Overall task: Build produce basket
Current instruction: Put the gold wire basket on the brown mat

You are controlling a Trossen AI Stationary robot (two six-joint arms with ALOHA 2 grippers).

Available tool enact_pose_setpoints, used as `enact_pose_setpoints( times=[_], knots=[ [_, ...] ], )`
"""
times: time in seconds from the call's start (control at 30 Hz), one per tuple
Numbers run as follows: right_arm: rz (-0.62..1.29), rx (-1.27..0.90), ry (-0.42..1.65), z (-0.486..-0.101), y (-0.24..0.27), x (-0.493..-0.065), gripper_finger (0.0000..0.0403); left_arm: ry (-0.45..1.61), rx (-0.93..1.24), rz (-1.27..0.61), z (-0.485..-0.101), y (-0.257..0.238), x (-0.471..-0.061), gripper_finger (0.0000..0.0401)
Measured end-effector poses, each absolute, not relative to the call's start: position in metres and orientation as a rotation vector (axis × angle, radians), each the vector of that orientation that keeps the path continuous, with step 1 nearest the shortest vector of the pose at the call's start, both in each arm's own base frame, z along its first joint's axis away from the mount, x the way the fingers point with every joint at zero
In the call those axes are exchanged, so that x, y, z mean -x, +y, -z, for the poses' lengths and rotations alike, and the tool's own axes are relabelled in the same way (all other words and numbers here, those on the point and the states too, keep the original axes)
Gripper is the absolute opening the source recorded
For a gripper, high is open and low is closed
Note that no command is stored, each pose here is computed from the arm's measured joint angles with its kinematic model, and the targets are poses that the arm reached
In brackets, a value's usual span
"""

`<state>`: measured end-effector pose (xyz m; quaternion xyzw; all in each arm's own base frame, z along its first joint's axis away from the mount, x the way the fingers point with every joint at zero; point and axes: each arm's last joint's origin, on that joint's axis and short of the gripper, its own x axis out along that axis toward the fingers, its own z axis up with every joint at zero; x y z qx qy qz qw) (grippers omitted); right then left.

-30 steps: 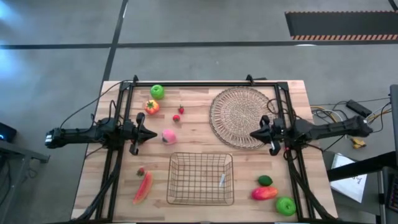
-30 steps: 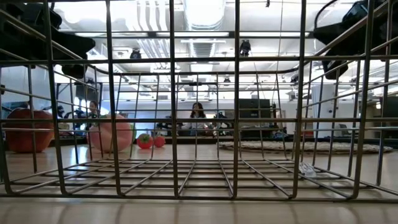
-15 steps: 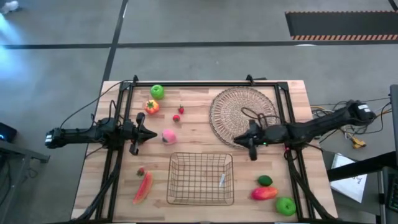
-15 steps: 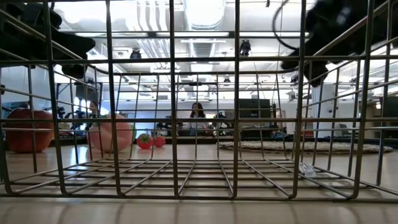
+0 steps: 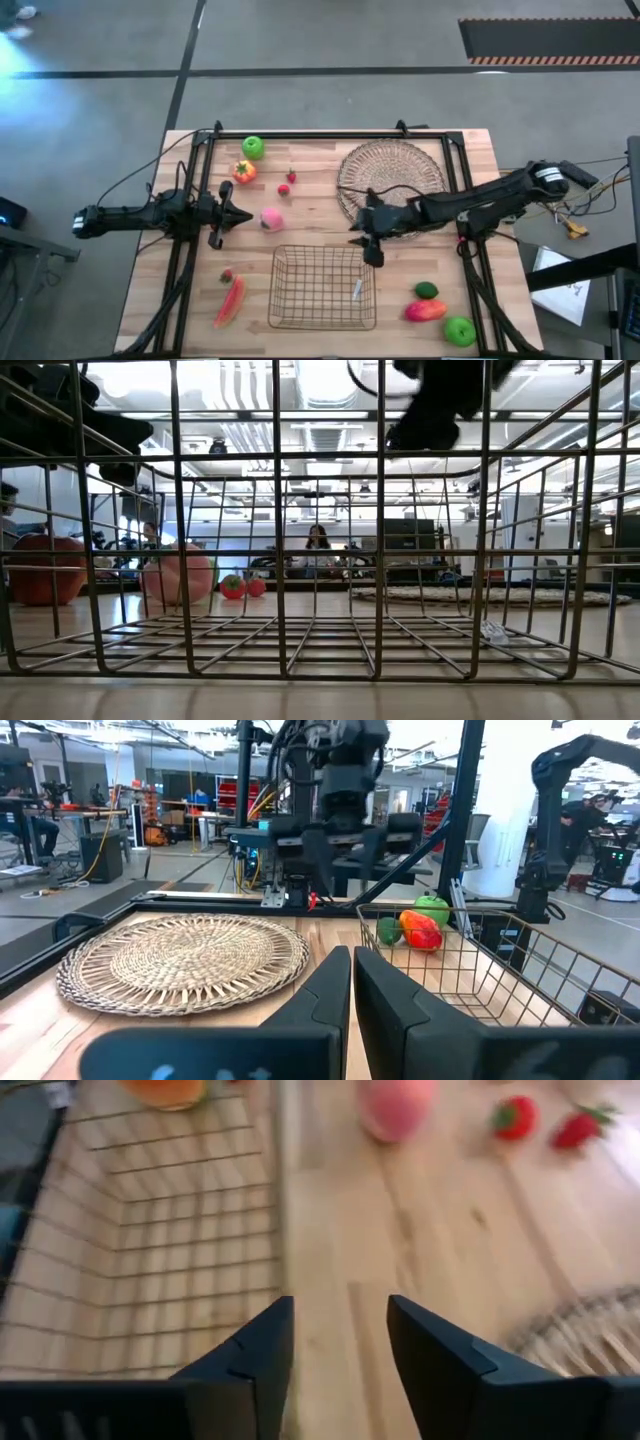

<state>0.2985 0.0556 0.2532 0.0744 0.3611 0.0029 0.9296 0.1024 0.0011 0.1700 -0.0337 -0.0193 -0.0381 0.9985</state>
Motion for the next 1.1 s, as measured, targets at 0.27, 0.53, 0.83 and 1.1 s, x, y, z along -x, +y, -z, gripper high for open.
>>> enact_pose_setpoints(
  times=[0.27,0.53,0.83,1.1],
  knots=[
    [-0.041,-0.100,0.913,-0.259,0.066,-0.343,0.0183,-0.039,0.067,0.076,-0.170,0.001,-0.102,0.0002],
    [-0.049,-0.090,1.063,-0.242,0.075,-0.373,0.0187,-0.039,0.067,0.077,-0.170,0.001,-0.102,0.0002],
    [-0.042,-0.084,1.103,-0.229,0.077,-0.386,0.0152,-0.039,0.067,0.077,-0.170,0.001,-0.102,0.0002],
    [-0.035,-0.081,1.123,-0.220,0.078,-0.389,0.0071,-0.039,0.067,0.077,-0.170,0.001,-0.102,0.0002]
  ],
)
